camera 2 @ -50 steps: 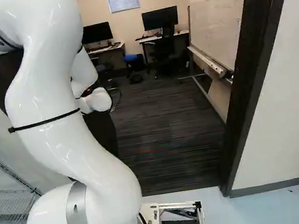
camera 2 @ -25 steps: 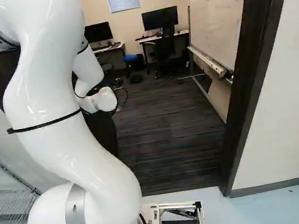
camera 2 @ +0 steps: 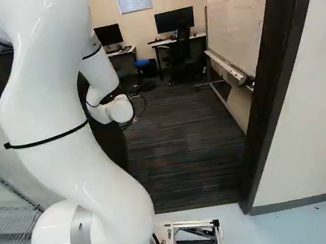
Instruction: Open the door and move inside
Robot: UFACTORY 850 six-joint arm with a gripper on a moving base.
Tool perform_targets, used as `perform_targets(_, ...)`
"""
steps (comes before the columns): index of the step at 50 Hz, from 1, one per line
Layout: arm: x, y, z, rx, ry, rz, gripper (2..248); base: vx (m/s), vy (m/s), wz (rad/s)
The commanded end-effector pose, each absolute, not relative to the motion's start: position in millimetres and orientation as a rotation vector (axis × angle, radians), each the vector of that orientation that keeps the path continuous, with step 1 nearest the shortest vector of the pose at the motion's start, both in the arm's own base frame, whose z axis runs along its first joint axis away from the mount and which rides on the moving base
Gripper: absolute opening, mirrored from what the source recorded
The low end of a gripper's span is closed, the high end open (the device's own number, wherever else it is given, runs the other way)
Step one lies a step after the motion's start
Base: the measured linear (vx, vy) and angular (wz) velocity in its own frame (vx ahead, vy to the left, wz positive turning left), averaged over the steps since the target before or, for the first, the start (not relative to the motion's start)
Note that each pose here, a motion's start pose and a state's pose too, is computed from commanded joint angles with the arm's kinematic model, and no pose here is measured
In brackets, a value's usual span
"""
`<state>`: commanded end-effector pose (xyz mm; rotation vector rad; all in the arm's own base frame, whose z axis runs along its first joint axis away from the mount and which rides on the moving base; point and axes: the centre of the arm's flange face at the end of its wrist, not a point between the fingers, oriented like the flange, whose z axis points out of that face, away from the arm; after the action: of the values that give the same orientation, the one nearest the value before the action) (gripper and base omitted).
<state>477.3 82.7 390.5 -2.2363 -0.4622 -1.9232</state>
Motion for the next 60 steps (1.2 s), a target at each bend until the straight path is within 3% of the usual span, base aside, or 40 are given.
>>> perform_targets(32, 458, 71, 393, -2.271, -0.421, -1.919, 247, 0.0, 0.0, 0.0)
perform_targets(60, 409, 47, 394, -2.357, -0.314, -1.901, 247, 0.0, 0.0, 0.0)
